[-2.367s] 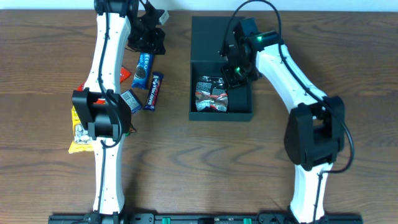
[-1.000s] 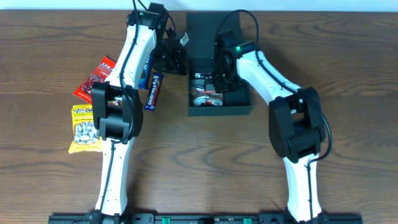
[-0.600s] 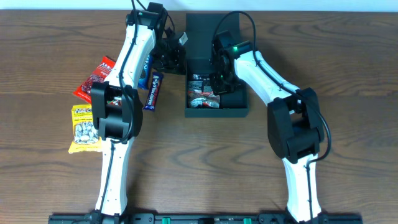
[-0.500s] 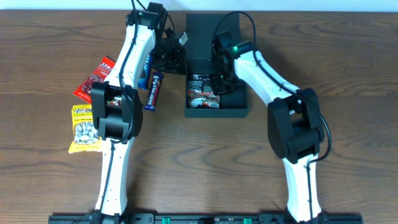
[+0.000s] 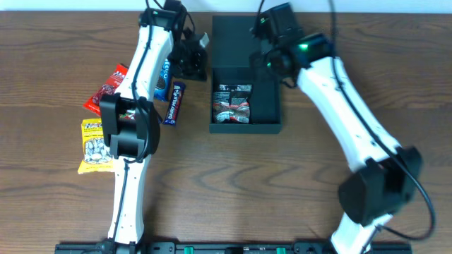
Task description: Pack container
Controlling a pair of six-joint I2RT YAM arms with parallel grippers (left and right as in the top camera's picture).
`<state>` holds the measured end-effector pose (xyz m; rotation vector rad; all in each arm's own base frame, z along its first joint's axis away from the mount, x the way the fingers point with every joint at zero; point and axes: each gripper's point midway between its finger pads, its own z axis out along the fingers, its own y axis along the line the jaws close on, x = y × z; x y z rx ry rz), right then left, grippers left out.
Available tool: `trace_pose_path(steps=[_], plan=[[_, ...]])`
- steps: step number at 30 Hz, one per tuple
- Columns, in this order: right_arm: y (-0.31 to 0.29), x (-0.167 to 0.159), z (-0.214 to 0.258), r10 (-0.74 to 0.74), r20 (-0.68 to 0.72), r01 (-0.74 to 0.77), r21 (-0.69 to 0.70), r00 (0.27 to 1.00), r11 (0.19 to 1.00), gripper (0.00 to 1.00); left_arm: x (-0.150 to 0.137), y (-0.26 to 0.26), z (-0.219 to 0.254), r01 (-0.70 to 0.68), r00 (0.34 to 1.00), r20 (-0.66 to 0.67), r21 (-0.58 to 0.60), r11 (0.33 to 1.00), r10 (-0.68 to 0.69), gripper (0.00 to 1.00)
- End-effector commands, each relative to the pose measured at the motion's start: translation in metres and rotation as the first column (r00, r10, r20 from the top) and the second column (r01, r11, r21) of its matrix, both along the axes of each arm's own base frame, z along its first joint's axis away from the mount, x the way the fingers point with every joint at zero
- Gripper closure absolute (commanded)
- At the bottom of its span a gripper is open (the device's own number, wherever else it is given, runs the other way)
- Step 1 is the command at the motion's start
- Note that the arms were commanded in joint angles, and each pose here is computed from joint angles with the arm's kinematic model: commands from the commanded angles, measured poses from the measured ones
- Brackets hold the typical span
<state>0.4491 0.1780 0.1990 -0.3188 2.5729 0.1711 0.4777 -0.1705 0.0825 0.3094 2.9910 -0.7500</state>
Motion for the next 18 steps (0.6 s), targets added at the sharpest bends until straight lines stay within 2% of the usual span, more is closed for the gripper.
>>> trace_pose_path(steps=[1, 3, 4, 7, 8, 10, 12, 16, 17, 18], plan=[[-0.041, 0.011, 0.041, -0.091, 0.127, 0.096, -0.037, 0.988, 0.995, 0.99, 0.024, 0.031, 0.053, -0.089, 0.983, 0.167, 0.084, 0.992, 0.074, 0.94], [-0.058, 0.014, 0.059, -0.129, 0.172, 0.133, -0.017, 0.977, 0.991, 0.99, 0.033, 0.055, 0.075, -0.166, 0.961, 0.250, 0.178, 0.970, 0.118, 0.94], [-0.069, 0.015, 0.067, -0.151, 0.191, 0.155, -0.008, 0.970, 0.988, 0.95, 0.036, 0.069, 0.087, -0.210, 0.946, 0.294, 0.229, 0.951, 0.138, 0.94], [-0.101, 0.016, 0.086, -0.218, 0.231, 0.221, 0.011, 0.948, 0.975, 0.70, 0.038, 0.103, 0.119, -0.288, 0.908, 0.392, 0.317, 0.904, 0.152, 0.94], [-0.110, 0.016, 0.089, -0.235, 0.237, 0.238, 0.014, 0.943, 0.971, 0.57, 0.037, 0.113, 0.127, -0.301, 0.899, 0.414, 0.341, 0.891, 0.145, 0.94], [-0.127, 0.016, 0.095, -0.268, 0.248, 0.272, 0.020, 0.931, 0.962, 0.48, 0.036, 0.133, 0.140, -0.310, 0.886, 0.447, 0.381, 0.871, 0.120, 0.94], [-0.138, 0.016, 0.098, -0.290, 0.253, 0.295, 0.022, 0.923, 0.955, 0.38, 0.032, 0.149, 0.143, -0.302, 0.890, 0.444, 0.399, 0.866, 0.105, 0.94], [-0.148, 0.014, 0.097, -0.310, 0.247, 0.315, 0.019, 0.918, 0.949, 0.29, 0.019, 0.187, 0.131, -0.330, 0.911, 0.375, 0.415, 0.848, 0.170, 0.94], [-0.149, 0.014, 0.097, -0.312, 0.247, 0.317, 0.018, 0.917, 0.948, 0.26, 0.016, 0.195, 0.128, -0.336, 0.914, 0.357, 0.403, 0.851, 0.192, 0.89], [-0.150, 0.015, 0.098, -0.312, 0.250, 0.318, 0.018, 0.917, 0.948, 0.24, 0.015, 0.198, 0.127, -0.334, 0.916, 0.349, 0.384, 0.861, 0.200, 0.79]])
